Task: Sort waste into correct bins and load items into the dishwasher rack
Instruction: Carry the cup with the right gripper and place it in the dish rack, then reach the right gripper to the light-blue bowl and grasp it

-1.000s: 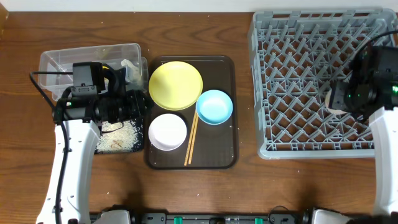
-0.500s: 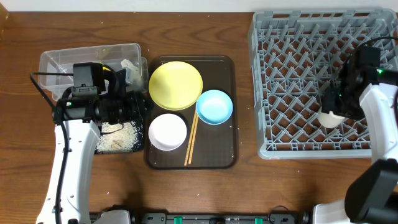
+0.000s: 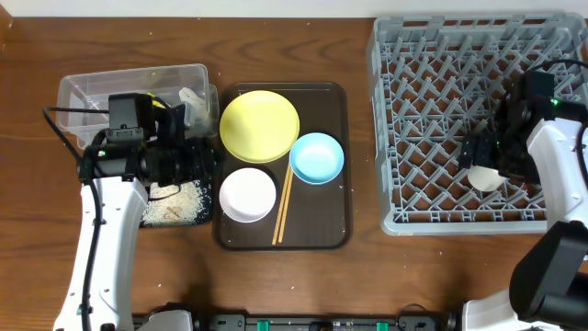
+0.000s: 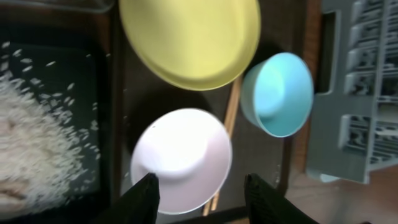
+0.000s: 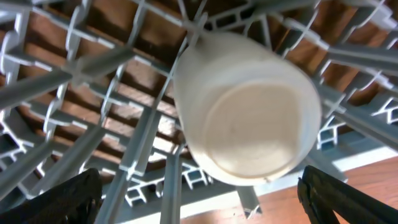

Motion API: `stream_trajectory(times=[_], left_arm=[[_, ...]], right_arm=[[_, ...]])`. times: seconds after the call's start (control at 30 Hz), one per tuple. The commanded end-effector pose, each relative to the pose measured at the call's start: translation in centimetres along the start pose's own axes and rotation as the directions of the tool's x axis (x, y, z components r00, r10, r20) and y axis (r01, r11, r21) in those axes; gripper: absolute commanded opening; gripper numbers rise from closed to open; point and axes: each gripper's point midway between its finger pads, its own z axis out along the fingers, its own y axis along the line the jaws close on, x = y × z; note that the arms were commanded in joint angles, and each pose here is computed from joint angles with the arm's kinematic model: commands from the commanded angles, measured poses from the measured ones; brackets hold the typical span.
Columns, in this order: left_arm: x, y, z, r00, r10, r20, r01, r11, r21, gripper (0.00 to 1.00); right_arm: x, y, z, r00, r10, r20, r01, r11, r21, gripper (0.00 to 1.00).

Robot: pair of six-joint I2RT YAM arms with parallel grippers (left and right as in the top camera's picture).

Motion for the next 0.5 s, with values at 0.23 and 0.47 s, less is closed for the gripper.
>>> stream_trajectory(times=[0.23, 0.47], left_arm=[[1.5, 4.4, -0.8, 0.999, -0.028, -0.036, 0.018, 0.968, -0.251, 0.49], [2.0, 7.6, -2.0, 0.990, -0.142, 0.010, 0.132, 0.889, -0.438, 0.49]], right_arm=[[-4.5, 7.6, -11.9, 0.926, -0.047, 0.375, 0.196, 0.908, -0.370, 0.98], [-3.2, 18.2, -17.8, 0.762, -0.213, 0.611, 0.558, 0.695, -0.454, 0.95]])
